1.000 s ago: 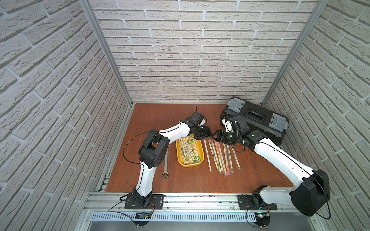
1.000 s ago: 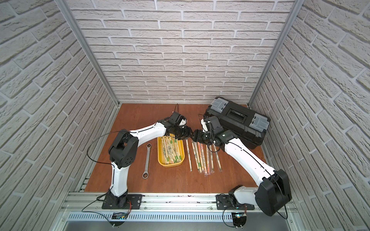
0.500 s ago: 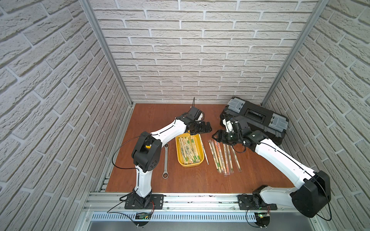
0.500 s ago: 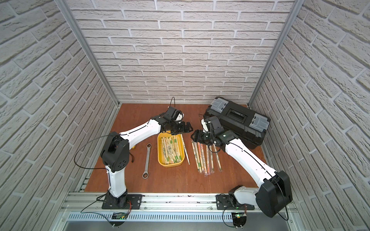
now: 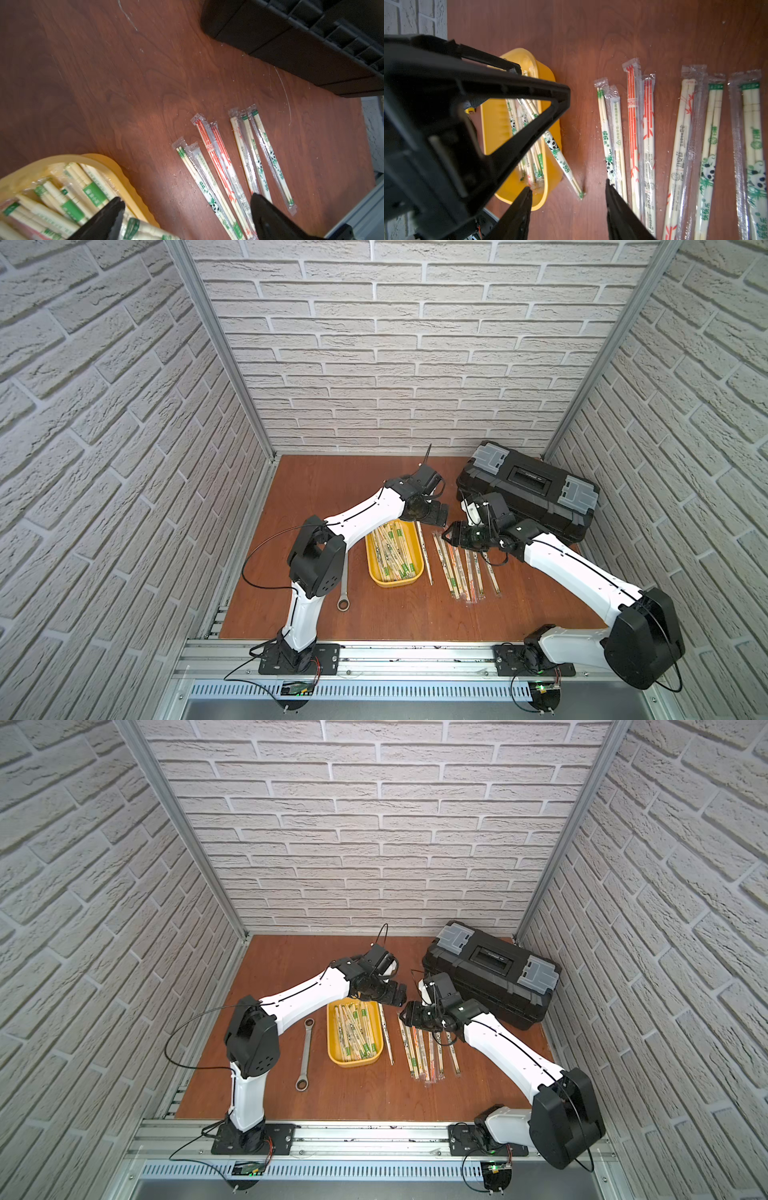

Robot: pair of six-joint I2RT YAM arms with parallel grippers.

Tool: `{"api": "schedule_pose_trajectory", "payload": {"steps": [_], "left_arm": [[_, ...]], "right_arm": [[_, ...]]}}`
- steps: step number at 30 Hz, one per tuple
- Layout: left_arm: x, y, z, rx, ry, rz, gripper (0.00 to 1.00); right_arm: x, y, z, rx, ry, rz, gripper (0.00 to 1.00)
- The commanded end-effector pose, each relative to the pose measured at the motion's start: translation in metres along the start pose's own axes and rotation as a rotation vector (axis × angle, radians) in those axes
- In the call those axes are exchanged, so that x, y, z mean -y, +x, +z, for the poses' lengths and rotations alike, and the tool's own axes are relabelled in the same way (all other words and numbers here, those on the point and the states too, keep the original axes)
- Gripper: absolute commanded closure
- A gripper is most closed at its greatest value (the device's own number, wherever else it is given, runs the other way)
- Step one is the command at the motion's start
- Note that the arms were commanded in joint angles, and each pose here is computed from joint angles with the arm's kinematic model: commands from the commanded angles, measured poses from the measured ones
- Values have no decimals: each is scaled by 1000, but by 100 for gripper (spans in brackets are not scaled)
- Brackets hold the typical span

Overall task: Take the paired disposable chopsticks out of the storage box
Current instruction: Place the paired disposable chopsticks at the center of the board, then move the storage box to the center of the board.

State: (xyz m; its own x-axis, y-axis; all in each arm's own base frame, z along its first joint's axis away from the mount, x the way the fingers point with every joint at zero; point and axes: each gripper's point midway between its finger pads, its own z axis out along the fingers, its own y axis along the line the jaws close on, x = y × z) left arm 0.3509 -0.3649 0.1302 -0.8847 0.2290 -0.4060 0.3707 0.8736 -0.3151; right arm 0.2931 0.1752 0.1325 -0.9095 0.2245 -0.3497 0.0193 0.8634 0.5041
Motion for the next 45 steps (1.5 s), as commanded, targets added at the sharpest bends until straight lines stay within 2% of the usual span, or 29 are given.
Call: {"api": "schedule_pose_trajectory", "payload": {"steps": [1, 9, 13, 17, 25, 35, 39, 45], "left_arm": [[5, -6, -3, 28, 115, -105, 2], [21, -11, -3, 43, 246, -154, 2], [26, -13, -7, 54, 271, -144, 2], [20, -18, -15, 82, 249, -142, 2], [-18, -24, -39, 114, 164, -171, 2], [-92, 10, -62, 91, -43, -204, 2], [-122, 22, -76, 104, -98, -245, 2], [-159, 32, -94, 139, -143, -317, 2]], "right_arm": [[-3, 0, 17, 54, -69, 1, 46], [-8, 1, 51, 84, -120, -30, 48], [-11, -2, 63, 63, -124, -31, 51], [-16, -6, 58, 64, -122, -39, 52], [-20, -8, 40, 52, -65, -63, 52], [-3, 2, 60, -41, 151, -100, 57], [-18, 10, 74, -81, 157, -135, 58], [-64, 16, 88, -104, 98, -205, 58]]}}
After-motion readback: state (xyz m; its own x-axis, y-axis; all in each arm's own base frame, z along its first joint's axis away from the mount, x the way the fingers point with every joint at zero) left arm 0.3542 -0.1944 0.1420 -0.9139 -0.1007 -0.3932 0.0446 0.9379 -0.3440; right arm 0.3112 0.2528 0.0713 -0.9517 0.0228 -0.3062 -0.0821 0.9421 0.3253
